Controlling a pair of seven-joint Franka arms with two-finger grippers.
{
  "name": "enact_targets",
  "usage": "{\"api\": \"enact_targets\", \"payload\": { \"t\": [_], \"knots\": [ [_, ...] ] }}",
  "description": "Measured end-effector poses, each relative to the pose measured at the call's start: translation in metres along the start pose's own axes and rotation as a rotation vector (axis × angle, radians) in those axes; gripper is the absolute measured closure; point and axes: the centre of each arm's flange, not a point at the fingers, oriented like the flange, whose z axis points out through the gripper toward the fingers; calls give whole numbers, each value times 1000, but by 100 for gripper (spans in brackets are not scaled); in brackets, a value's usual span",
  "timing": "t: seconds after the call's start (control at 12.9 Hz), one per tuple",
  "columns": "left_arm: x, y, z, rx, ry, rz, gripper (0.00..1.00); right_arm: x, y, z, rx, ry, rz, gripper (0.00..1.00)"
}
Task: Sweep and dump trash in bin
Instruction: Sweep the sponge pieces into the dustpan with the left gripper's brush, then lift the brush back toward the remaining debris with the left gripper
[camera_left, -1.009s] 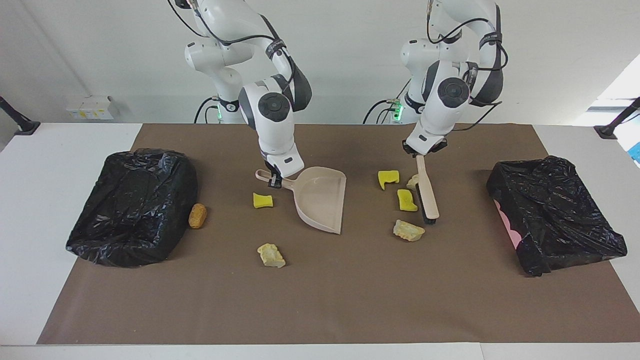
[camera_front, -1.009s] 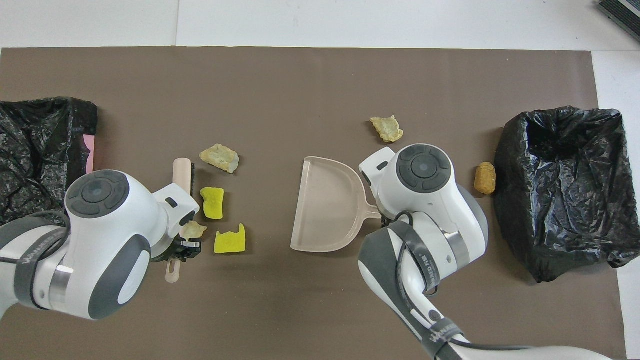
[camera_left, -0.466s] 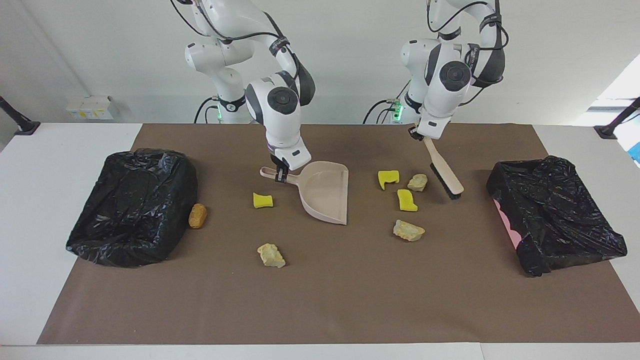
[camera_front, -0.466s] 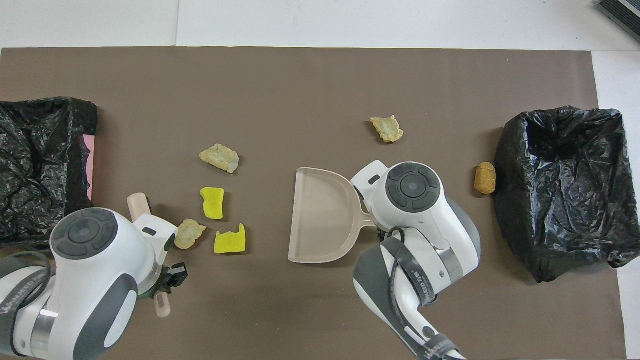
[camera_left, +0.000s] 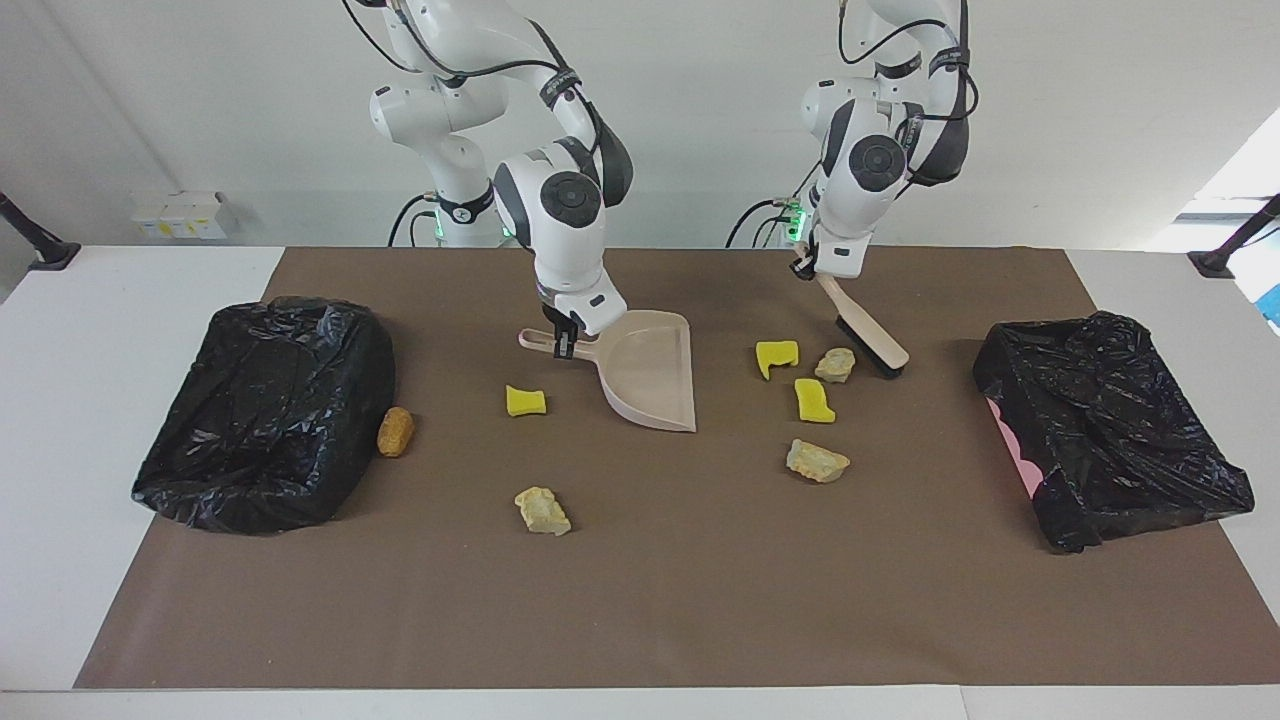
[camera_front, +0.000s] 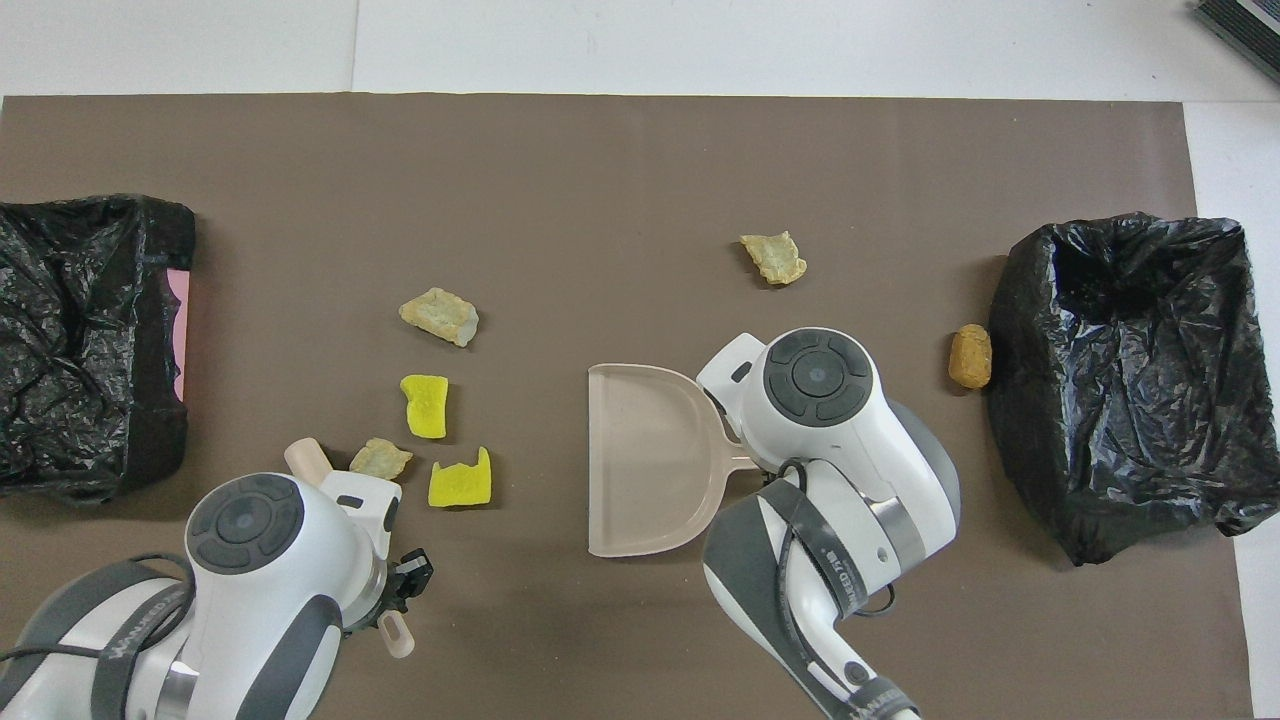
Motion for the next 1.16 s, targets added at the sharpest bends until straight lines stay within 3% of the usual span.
{"api": "enact_targets", "payload": {
  "t": [0.39, 0.78, 1.16],
  "knots": [
    [-24, 55, 20, -68, 92, 201, 73, 3, -2, -1, -1, -1, -7, 67],
    [-43, 91, 10, -114, 161, 428, 73, 24, -16, 4, -2, -8, 33, 67],
    [-99, 126, 12, -186, 93, 610, 73, 26, -17, 5, -1, -10, 39, 67]
  ]
}}
